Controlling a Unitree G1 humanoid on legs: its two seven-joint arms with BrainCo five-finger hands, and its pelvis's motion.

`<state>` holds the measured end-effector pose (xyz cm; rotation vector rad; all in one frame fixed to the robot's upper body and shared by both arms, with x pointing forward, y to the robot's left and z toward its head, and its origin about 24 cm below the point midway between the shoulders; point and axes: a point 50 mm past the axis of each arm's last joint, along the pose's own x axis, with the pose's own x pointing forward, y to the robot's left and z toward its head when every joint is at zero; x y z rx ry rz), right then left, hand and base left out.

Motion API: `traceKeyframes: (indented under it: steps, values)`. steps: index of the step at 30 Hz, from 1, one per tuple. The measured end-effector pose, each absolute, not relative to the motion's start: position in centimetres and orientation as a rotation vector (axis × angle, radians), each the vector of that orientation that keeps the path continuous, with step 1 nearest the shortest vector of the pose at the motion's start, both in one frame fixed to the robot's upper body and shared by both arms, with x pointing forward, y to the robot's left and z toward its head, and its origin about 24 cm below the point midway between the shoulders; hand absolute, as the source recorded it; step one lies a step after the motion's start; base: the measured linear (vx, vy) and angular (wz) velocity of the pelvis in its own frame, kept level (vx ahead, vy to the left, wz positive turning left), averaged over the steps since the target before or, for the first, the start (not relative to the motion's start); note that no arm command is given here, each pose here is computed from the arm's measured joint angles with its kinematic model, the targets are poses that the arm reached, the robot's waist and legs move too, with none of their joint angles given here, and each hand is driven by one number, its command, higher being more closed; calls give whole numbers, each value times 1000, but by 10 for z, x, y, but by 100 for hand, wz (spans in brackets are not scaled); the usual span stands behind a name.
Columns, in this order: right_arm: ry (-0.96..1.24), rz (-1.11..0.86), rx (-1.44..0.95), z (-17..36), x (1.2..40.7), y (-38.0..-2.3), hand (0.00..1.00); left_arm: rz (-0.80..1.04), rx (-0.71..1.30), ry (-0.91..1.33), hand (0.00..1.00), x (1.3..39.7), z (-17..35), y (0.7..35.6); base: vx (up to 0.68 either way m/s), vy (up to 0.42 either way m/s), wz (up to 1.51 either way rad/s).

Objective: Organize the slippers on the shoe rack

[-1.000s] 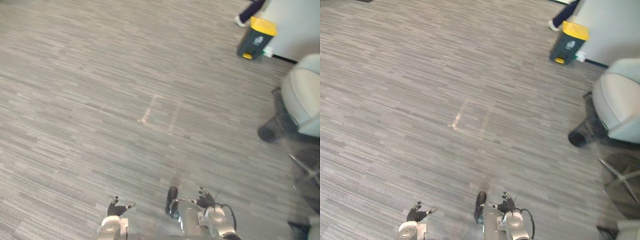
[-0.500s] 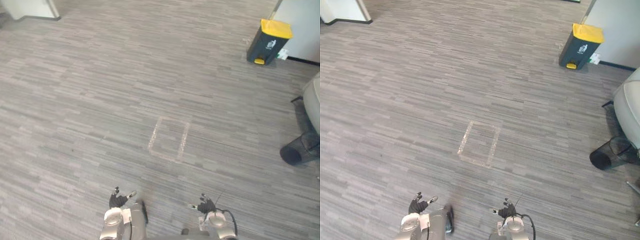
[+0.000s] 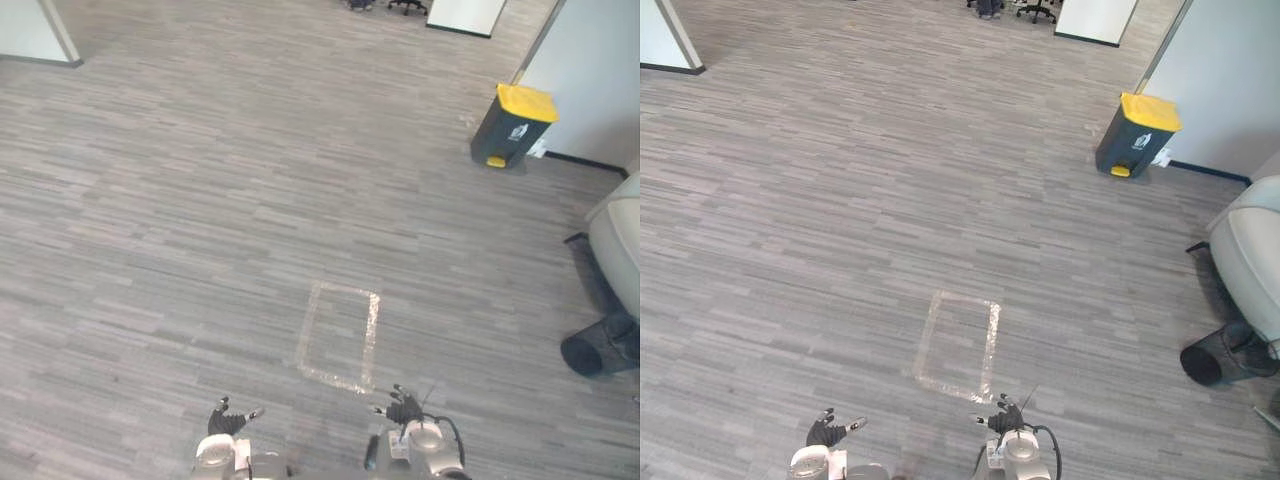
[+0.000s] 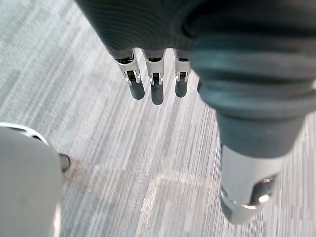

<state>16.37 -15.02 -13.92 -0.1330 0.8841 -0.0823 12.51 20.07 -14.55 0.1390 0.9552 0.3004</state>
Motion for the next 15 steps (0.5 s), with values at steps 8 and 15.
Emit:
traceKeyframes:
  steps: [8,15]
  values:
    - [905,-145,-192,-139,161,-182,0,210,130,978,0,125,-150,178,491,-111,-20]
    - [942,-166,-166,-144,143,-179,0,272,100,928,0,133,-144,187,414,31,-69]
